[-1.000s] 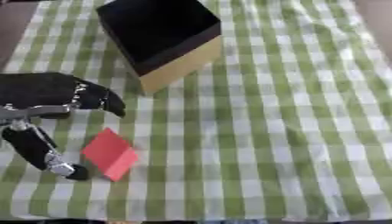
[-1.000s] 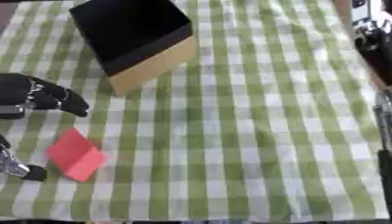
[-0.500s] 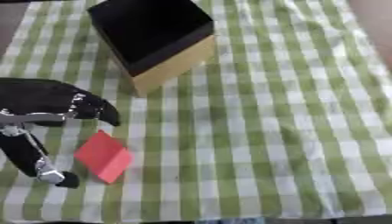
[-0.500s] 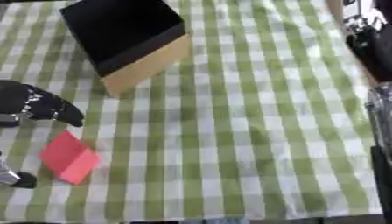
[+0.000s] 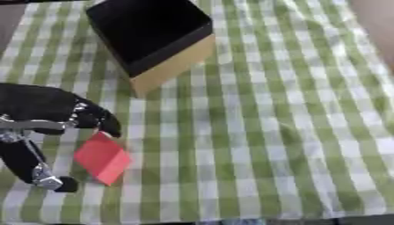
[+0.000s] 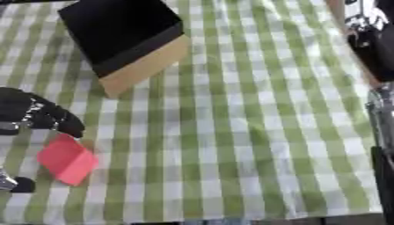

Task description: Pick up objects on the table and place them in the box.

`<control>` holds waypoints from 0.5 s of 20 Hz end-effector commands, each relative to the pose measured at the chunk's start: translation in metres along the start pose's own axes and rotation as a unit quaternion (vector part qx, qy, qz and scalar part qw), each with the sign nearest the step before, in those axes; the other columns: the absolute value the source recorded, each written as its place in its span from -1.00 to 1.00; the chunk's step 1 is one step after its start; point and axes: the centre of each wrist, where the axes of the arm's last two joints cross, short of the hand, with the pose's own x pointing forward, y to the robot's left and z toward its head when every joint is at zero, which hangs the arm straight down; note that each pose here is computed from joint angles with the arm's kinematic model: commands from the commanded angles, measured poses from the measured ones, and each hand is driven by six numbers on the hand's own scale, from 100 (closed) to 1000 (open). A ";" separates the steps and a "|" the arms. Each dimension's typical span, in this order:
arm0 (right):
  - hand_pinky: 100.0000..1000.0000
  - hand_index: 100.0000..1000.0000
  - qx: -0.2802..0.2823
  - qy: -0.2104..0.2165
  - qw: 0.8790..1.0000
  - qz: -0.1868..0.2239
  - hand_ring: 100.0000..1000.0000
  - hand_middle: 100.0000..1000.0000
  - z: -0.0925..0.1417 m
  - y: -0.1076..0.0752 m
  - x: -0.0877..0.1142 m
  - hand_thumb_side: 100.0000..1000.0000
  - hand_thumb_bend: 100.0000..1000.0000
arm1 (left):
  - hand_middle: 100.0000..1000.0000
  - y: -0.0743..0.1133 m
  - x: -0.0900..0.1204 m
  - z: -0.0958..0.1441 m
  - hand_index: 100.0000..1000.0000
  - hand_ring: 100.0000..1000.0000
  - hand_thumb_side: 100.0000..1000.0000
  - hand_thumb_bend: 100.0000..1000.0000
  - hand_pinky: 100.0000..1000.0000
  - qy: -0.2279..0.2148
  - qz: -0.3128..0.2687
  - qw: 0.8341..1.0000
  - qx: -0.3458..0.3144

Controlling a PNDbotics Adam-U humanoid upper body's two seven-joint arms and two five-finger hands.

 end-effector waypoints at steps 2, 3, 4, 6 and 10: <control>0.54 0.29 -0.004 -0.014 1.000 0.000 0.50 -0.12 -0.004 -0.003 0.006 0.30 -1.00 | 0.73 0.010 0.000 0.011 0.84 0.77 -0.64 -0.50 0.54 0.024 -0.034 0.999 -0.003; 0.54 0.29 -0.004 -0.014 1.000 0.000 0.50 -0.12 -0.004 -0.003 0.006 0.30 -1.00 | 0.73 0.009 0.000 0.010 0.84 0.77 -0.65 -0.51 0.55 0.027 -0.038 0.999 -0.002; 0.54 0.29 -0.004 -0.014 1.000 0.000 0.50 -0.12 -0.004 -0.003 0.006 0.30 -1.00 | 0.73 0.007 0.000 0.009 0.86 0.77 -0.57 -0.42 0.55 0.028 -0.040 0.999 -0.002; 0.54 0.29 -0.005 -0.014 1.000 -0.001 0.50 -0.12 -0.004 -0.003 0.006 0.30 -1.00 | 0.73 0.004 0.001 0.006 0.86 0.77 -0.52 -0.37 0.55 0.024 -0.039 0.999 -0.008; 0.54 0.29 -0.005 -0.013 1.000 -0.002 0.49 -0.12 -0.004 -0.003 0.006 0.30 -1.00 | 0.75 0.003 0.002 0.005 0.87 0.79 -0.46 -0.31 0.57 0.025 -0.038 0.999 -0.018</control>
